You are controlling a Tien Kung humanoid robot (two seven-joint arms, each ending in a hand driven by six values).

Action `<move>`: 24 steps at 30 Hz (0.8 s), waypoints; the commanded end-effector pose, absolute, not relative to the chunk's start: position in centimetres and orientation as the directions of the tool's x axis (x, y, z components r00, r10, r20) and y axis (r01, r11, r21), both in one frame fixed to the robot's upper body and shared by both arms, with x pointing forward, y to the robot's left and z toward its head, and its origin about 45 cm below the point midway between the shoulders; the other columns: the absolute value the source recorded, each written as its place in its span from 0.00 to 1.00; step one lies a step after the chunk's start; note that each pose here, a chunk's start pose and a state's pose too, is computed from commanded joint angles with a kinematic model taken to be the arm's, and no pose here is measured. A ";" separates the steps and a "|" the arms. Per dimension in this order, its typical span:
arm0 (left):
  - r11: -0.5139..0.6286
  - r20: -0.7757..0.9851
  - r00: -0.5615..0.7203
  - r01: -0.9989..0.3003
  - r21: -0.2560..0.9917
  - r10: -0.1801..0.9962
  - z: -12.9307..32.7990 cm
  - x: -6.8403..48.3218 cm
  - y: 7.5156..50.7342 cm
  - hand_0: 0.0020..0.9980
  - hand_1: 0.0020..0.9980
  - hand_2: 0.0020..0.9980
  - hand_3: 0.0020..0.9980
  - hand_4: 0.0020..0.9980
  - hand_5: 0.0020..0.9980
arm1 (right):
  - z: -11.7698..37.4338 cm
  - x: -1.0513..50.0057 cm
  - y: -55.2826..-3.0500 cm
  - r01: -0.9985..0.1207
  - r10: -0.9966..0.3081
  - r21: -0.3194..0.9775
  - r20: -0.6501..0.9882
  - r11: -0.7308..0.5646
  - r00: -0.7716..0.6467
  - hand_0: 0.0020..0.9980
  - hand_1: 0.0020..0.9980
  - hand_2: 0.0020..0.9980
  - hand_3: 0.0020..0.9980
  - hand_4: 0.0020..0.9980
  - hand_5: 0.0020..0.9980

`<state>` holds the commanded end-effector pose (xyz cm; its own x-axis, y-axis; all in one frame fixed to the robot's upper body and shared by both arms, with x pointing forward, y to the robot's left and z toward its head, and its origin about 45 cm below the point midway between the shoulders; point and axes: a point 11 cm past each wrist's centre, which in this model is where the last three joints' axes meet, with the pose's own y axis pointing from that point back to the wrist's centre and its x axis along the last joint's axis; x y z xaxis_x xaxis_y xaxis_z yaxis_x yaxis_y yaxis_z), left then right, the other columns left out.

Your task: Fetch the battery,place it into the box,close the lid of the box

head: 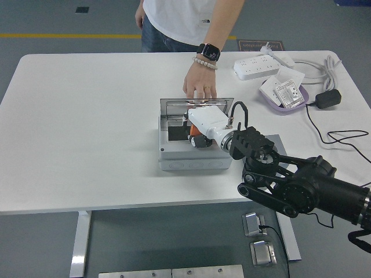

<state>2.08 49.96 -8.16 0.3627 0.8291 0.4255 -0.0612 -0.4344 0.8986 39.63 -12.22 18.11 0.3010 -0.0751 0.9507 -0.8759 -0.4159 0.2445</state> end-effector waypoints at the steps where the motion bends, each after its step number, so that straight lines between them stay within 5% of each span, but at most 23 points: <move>1: -0.434 0.426 0.363 -0.062 0.899 0.829 -8.2 2.1 50.0 0.40 0.56 0.51 0.48 0.00 0.00 | 18.2 39.6 -12.1 -0.875 -0.075 0.242 0.951 -0.420 0.300 0.11 0.21 0.24 0.26 0.00 0.00; 24: -0.436 0.424 0.370 -0.054 0.898 0.827 -8.1 1.9 50.1 0.40 0.57 0.51 0.48 0.00 0.00 | 18.5 39.0 -10.1 -0.850 -0.068 0.242 0.949 -0.469 0.307 0.13 0.20 0.20 0.24 0.00 0.00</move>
<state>1.88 50.07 -8.12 0.3696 0.8269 0.4239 -0.0538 -0.4364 0.8982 38.99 -10.07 18.53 0.3073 -0.0679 0.9492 -0.8497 -0.4686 0.2416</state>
